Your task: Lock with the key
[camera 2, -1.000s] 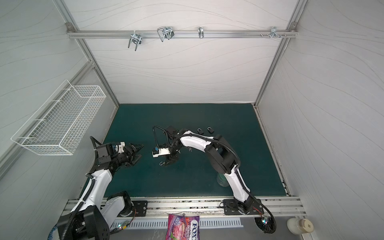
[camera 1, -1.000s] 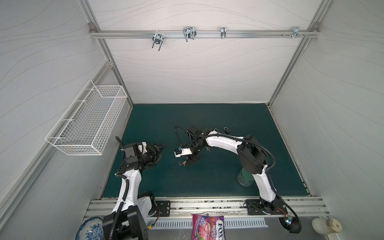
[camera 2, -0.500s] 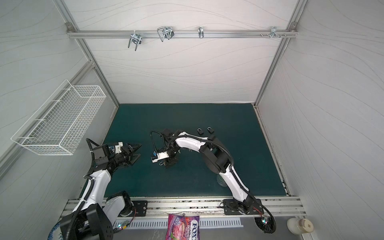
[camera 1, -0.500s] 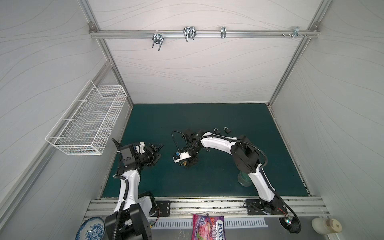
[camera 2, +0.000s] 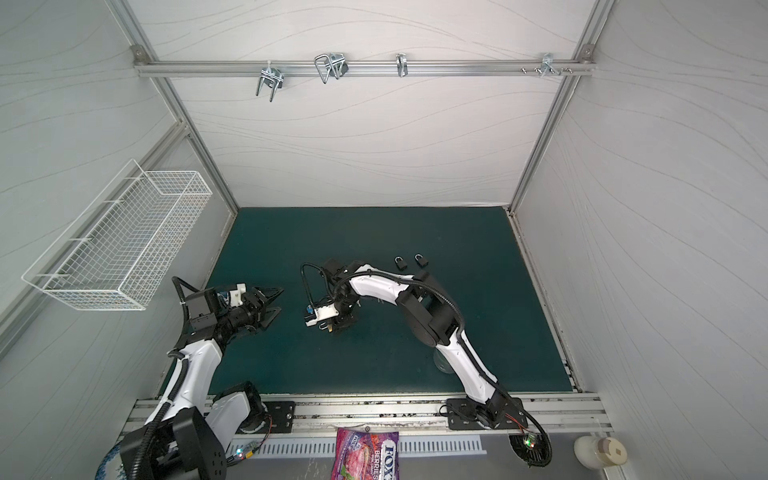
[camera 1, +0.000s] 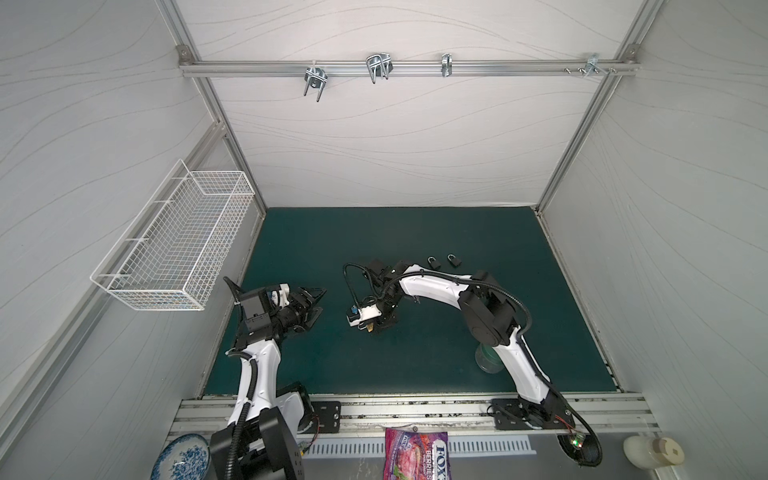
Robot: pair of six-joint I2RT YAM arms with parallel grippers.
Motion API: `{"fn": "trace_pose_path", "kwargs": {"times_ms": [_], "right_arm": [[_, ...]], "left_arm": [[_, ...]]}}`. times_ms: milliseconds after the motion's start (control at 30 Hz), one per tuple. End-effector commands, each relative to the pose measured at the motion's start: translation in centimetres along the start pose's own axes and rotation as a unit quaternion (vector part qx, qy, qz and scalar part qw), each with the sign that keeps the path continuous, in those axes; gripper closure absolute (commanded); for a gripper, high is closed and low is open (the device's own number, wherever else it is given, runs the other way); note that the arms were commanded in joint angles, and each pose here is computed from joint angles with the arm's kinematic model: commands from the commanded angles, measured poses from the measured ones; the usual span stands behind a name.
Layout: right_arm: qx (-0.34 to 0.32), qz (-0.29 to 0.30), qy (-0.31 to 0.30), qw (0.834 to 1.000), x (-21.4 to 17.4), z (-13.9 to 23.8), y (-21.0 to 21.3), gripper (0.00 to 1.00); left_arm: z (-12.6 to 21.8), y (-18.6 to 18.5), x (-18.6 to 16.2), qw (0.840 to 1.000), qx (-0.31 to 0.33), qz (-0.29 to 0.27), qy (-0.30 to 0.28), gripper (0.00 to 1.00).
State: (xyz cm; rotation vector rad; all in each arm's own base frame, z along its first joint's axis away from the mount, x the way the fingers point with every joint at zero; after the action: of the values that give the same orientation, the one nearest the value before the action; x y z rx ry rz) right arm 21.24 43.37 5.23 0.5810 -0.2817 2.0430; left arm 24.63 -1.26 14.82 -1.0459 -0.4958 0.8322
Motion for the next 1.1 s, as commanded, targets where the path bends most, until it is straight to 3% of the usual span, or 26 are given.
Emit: {"fn": "trace_pose_path", "kwargs": {"times_ms": [0,633,867,967,1067], "right_arm": [[0.008,0.001,0.026,1.000,-1.1,-1.3,0.2,0.55],[-0.050,0.009,0.065,0.997,-1.8,-0.9,0.8,0.75],[-0.091,-0.004,0.009,0.996,1.0,3.3,1.8,0.82],[-0.120,-0.036,-0.042,0.991,1.8,5.8,3.2,0.87],[-0.143,-0.087,-0.101,0.981,1.8,8.4,4.9,0.99]], "left_arm": [[0.1,-0.7,0.3,1.000,-0.014,-0.012,-0.003,0.27],[0.4,-1.0,0.0,1.000,-0.022,-0.013,-0.007,0.27],[1.2,-2.4,-0.4,0.999,-0.036,-0.029,-0.008,0.26],[1.7,-3.3,-0.9,0.998,-0.042,-0.051,-0.005,0.25],[1.9,-4.6,-1.6,0.995,-0.054,-0.079,0.000,0.24]]}}
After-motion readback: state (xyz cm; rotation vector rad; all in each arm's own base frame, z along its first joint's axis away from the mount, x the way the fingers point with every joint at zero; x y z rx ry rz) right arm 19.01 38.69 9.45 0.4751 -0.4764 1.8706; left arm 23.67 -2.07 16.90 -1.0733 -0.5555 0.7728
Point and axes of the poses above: each gripper's point midway between its finger pads, its own z axis back along the fingers, its own y axis along the line the jaws close on, x = y × z, the point moved 3 cm from there along z, back along the fingers
